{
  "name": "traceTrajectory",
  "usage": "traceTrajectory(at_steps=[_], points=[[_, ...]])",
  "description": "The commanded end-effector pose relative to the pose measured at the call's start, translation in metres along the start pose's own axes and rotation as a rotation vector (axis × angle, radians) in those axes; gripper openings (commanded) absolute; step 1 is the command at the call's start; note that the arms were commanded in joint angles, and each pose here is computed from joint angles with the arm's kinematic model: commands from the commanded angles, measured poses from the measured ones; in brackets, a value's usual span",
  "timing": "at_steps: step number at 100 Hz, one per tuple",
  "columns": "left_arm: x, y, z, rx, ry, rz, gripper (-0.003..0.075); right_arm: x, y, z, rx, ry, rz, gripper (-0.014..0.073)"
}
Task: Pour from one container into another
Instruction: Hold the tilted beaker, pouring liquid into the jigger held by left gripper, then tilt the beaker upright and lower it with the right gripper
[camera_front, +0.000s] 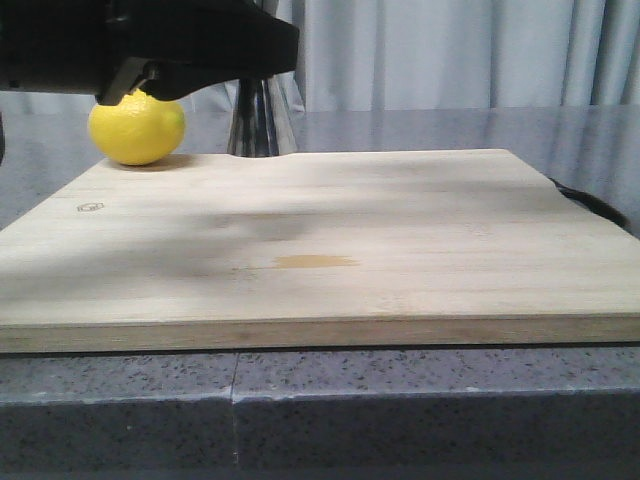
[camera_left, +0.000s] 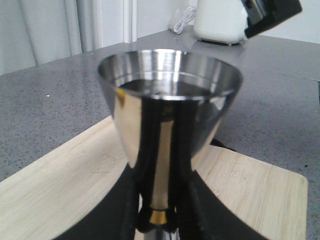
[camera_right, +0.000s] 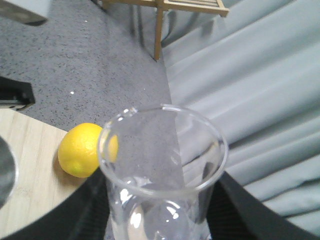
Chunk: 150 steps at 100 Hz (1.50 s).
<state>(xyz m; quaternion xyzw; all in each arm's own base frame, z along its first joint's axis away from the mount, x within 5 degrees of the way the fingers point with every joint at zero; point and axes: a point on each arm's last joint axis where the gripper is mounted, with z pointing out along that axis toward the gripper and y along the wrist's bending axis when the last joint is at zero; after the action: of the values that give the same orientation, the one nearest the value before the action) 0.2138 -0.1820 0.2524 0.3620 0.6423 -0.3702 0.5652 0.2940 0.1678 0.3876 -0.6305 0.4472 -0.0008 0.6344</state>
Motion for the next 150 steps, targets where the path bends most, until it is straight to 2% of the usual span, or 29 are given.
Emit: traceTrajectory(at_steps=[1,10,30,49,62,89,118,150], points=[[-0.025,-0.003,-0.003,0.024,-0.131,0.004,-0.0019,-0.016,-0.022,-0.016,0.128,-0.011,0.139,0.0225],[-0.025,-0.003,-0.003,0.024,-0.131,0.004,-0.0019,-0.012,-0.025,-0.016,0.17,0.016,0.261,0.0225],[-0.025,-0.003,-0.003,0.024,-0.131,0.004,-0.0019,0.001,-0.031,-0.018,0.218,0.046,0.416,0.0225],[-0.025,-0.003,-0.003,0.024,-0.131,0.004,-0.0019,0.031,-0.033,-0.026,0.249,0.038,0.613,0.0225],[-0.025,-0.003,-0.003,0.024,-0.131,0.004,-0.0019,0.057,-0.02,-0.035,0.229,0.06,0.705,0.0225],[-0.025,-0.003,-0.003,0.024,-0.131,0.004,-0.0019,0.095,0.012,-0.05,0.179,0.131,0.819,0.0225],[-0.025,-0.003,-0.003,0.024,-0.131,0.004,-0.0019,0.11,0.043,-0.047,0.099,0.151,0.827,0.0225],[-0.025,-0.003,-0.003,0.024,-0.131,0.004,-0.0019,0.139,0.061,-0.028,0.097,0.125,0.865,0.0225]])
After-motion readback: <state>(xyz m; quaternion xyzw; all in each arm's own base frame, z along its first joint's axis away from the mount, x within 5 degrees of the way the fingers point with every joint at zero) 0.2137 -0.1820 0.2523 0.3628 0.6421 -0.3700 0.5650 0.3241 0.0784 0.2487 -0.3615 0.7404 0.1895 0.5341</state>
